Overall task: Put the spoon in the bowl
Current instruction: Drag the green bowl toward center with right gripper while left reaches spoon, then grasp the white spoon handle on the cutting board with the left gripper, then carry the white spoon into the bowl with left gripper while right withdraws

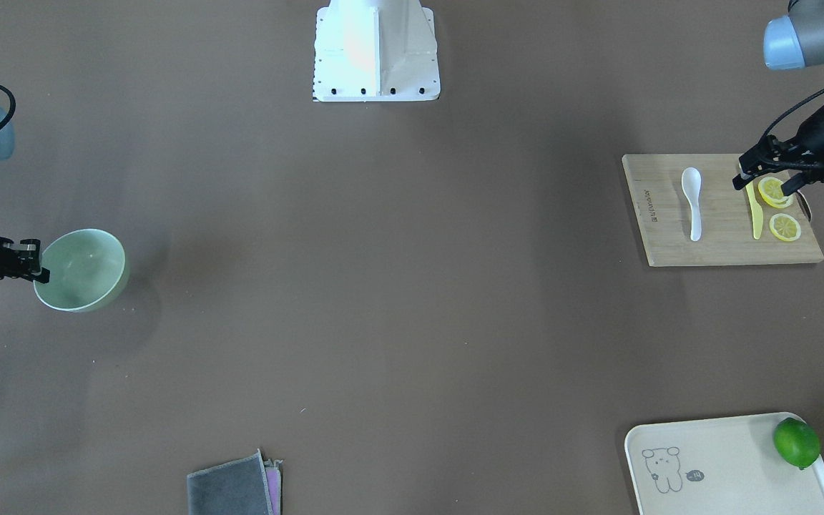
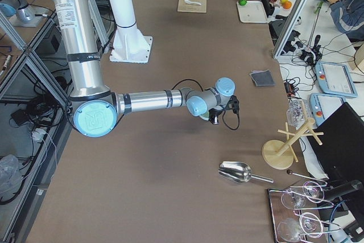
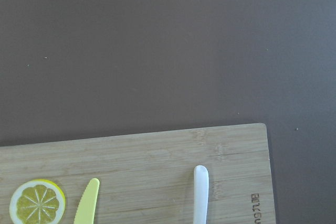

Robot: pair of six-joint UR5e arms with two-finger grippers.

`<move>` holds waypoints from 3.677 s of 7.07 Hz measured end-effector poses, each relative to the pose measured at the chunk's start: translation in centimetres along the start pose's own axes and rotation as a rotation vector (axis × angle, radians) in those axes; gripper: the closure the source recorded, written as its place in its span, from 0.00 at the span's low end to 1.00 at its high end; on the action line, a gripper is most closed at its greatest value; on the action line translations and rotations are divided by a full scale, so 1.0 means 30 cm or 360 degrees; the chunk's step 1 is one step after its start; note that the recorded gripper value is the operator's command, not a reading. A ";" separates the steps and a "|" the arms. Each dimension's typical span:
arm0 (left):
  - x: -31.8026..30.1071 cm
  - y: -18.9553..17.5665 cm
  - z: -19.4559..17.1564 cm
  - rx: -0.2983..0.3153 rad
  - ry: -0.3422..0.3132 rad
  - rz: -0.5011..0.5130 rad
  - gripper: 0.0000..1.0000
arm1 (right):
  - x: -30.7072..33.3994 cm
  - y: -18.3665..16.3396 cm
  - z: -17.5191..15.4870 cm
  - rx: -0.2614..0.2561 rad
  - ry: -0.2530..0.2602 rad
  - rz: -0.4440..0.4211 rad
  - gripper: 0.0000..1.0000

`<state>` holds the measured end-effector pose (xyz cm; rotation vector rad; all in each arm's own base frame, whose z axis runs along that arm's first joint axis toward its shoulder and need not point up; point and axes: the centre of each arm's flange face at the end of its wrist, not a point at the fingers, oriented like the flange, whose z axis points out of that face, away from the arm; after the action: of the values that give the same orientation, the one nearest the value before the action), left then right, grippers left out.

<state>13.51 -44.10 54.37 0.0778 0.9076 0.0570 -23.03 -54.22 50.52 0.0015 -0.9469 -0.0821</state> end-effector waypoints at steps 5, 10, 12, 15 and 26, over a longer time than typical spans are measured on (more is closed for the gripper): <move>0.089 -0.005 0.270 -0.0017 -0.0117 0.0100 0.26 | -0.834 0.100 0.209 -0.0051 -0.0135 0.0259 1.00; 0.118 -0.012 0.346 -0.0020 -0.0152 0.0151 0.48 | -1.120 0.220 0.302 -0.0055 -0.0168 0.0278 1.00; 0.121 -0.002 0.356 -0.0026 -0.0157 0.0160 0.78 | -1.139 0.233 0.313 -0.0056 -0.0168 0.0275 1.00; 0.126 -0.002 0.358 -0.0028 -0.0156 0.0162 1.00 | -1.165 0.240 0.324 -0.0049 -0.0167 0.0268 0.73; 1.444 -0.229 0.190 0.0026 0.0175 -0.0175 1.00 | -0.419 0.024 -0.079 0.0027 -0.0185 0.0185 0.00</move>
<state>44.74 -47.61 23.25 0.0403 1.0207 -0.0489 -28.38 -52.69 38.97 -0.0429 -1.0618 0.0340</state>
